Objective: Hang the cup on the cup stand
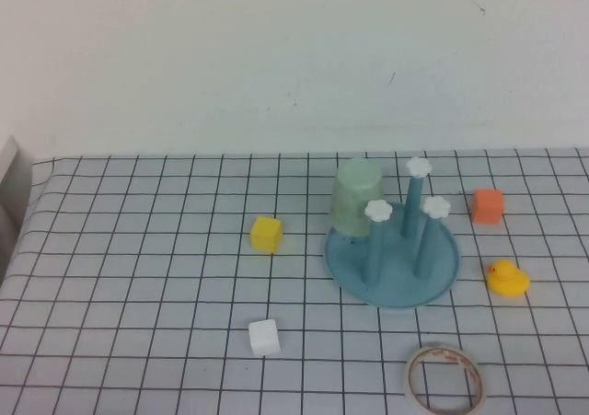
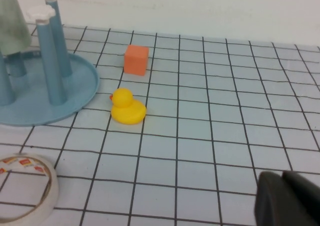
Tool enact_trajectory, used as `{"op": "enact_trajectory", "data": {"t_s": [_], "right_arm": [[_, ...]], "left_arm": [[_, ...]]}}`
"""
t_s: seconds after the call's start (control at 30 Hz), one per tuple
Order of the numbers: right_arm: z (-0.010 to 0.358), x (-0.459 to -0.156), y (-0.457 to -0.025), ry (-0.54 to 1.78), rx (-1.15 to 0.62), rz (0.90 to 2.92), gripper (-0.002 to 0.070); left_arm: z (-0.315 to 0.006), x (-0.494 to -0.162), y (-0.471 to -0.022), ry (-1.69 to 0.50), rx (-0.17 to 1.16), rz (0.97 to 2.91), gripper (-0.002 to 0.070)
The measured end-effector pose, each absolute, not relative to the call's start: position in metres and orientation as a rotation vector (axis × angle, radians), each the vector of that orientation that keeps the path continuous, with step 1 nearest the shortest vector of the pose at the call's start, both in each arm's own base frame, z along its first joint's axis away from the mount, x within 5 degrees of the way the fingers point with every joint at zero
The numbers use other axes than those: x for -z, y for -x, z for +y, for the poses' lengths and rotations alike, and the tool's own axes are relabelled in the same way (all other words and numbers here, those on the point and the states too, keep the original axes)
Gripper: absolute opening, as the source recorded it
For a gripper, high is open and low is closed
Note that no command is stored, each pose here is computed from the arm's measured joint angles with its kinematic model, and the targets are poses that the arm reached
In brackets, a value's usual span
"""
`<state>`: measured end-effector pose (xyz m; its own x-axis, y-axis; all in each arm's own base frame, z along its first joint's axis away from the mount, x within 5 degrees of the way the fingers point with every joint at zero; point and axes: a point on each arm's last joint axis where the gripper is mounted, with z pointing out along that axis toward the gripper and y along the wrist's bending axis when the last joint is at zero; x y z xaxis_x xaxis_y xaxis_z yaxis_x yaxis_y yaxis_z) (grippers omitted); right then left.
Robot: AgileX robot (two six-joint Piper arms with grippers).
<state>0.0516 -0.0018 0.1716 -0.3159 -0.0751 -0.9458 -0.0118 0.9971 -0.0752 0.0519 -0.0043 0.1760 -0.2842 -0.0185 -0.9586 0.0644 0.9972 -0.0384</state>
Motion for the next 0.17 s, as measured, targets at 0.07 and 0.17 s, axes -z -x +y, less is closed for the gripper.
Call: {"op": "enact_trajectory", "data": {"t_s": [0.07, 0.17], "right_arm": [[-0.0018, -0.1716, -0.0516, 0.053, 0.056, 1.892, -0.0001], [-0.0018, -0.1716, -0.0516, 0.051, 0.055, 1.892, -0.0001]], "left_arm": [[-0.0043, -0.1760, -0.0519, -0.033, 0.080, 1.857, -0.0001], [-0.0043, -0.1760, -0.0519, -0.033, 0.080, 1.857, -0.0001]]}}
